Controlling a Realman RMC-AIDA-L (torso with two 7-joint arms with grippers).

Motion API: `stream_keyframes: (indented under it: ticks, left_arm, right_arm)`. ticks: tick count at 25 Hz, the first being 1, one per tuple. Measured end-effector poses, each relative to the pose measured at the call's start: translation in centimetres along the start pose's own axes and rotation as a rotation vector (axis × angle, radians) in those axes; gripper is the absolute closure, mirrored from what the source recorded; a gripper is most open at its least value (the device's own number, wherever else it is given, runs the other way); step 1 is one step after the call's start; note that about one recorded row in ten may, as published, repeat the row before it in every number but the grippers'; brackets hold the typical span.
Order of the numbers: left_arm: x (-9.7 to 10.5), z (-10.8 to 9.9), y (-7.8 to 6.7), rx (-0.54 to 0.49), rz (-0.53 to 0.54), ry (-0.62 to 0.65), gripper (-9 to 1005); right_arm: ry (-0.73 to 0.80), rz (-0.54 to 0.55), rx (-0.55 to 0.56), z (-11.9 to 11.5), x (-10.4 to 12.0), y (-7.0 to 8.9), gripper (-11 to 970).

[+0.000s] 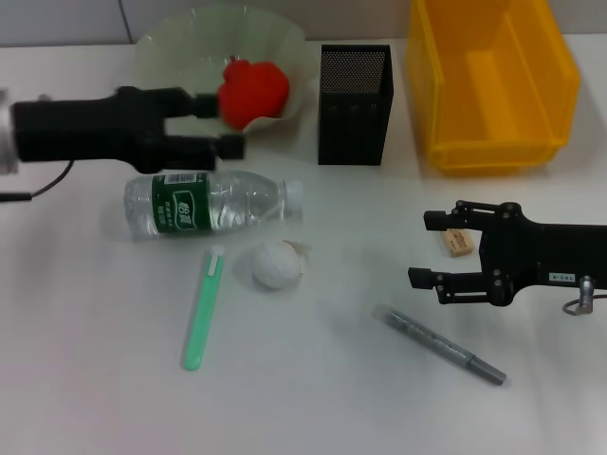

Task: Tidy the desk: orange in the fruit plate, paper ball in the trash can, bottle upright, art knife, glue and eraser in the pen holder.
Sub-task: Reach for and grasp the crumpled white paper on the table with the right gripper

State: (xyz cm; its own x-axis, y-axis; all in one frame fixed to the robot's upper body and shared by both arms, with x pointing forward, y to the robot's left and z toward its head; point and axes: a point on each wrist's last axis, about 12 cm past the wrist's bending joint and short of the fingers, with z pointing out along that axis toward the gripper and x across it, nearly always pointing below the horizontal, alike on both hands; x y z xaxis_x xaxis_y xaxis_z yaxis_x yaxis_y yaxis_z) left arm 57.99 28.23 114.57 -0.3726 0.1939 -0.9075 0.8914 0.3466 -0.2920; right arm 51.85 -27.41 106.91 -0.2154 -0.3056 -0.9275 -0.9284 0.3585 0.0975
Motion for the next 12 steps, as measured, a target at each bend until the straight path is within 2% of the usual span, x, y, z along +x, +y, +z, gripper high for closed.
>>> stream_keyframes:
  ticks: [5,12]
  left_arm:
    - [-3.4,1.7,-0.5,0.029,0.121,0.219,154]
    - [-6.0,3.3,-1.9,0.052,0.31,0.348,155]
  right_arm:
    - [-0.001,0.0,-0.001,0.0,-0.1,0.0,184]
    - [-0.005,0.008,0.008,-0.1,-0.1,-0.1,189]
